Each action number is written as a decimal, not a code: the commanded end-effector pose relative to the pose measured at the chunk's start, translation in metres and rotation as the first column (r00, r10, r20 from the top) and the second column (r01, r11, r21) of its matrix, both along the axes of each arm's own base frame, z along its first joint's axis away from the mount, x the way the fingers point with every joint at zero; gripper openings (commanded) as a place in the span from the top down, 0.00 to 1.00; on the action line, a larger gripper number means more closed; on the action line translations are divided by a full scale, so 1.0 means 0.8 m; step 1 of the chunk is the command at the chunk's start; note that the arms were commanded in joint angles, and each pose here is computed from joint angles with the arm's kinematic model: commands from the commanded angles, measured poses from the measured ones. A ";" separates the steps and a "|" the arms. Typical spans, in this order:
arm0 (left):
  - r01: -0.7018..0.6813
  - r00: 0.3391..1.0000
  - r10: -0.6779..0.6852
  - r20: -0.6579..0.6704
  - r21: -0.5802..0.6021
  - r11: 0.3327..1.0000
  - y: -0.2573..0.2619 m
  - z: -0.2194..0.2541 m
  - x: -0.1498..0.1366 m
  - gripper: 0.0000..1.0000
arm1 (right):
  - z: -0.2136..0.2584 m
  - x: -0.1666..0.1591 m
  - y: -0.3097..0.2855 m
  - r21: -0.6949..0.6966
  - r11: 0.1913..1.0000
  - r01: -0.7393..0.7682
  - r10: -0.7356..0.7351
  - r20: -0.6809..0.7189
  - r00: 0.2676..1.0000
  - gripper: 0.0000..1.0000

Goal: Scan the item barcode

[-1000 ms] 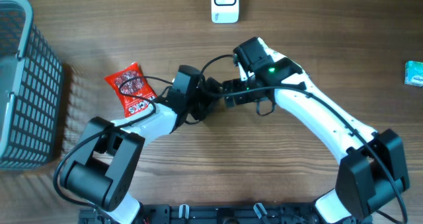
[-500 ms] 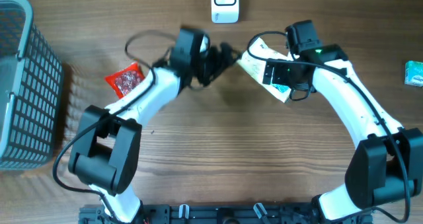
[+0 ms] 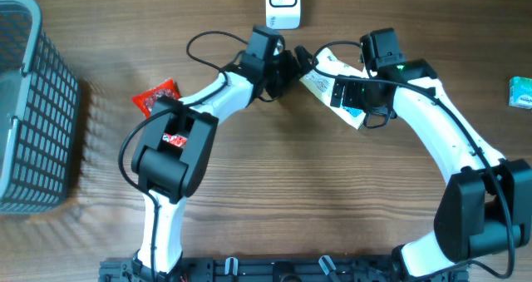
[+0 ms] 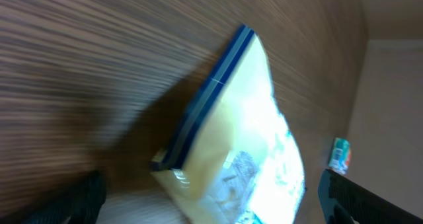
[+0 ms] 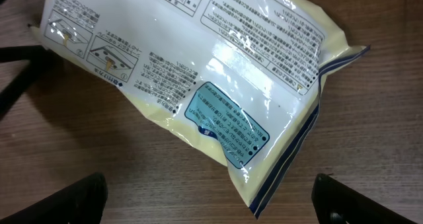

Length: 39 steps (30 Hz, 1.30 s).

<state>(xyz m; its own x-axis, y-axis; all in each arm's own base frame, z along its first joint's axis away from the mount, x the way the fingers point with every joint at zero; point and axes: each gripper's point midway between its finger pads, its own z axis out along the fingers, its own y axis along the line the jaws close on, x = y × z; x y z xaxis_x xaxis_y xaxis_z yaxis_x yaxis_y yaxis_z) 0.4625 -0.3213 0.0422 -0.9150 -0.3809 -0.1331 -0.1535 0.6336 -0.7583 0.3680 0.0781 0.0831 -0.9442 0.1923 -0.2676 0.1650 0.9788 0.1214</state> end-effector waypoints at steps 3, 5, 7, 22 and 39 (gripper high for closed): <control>-0.064 0.994 0.066 -0.083 0.029 0.998 -0.036 -0.064 -0.020 0.02 | -0.012 -0.005 0.002 0.011 1.000 0.015 -0.015 -0.029 0.999 0.00; -0.074 0.993 0.078 -0.088 0.050 0.996 -0.038 -0.079 -0.023 0.08 | -0.012 -0.006 0.001 0.006 1.000 0.000 0.000 -0.031 1.000 0.00; -0.089 0.992 0.095 -0.085 0.076 0.993 -0.035 -0.090 -0.022 0.20 | -0.013 -0.008 0.001 0.005 1.000 0.000 0.000 -0.035 0.999 0.00; -0.164 0.974 0.198 -0.113 0.257 0.952 0.071 -0.064 -0.007 0.96 | -0.009 -0.006 0.028 0.030 0.943 -0.333 0.332 0.015 0.943 0.00; -0.321 0.942 0.334 0.041 0.402 0.857 0.171 0.124 -0.050 0.96 | 0.040 -0.012 0.237 -0.398 0.667 -0.630 0.741 0.273 0.613 0.00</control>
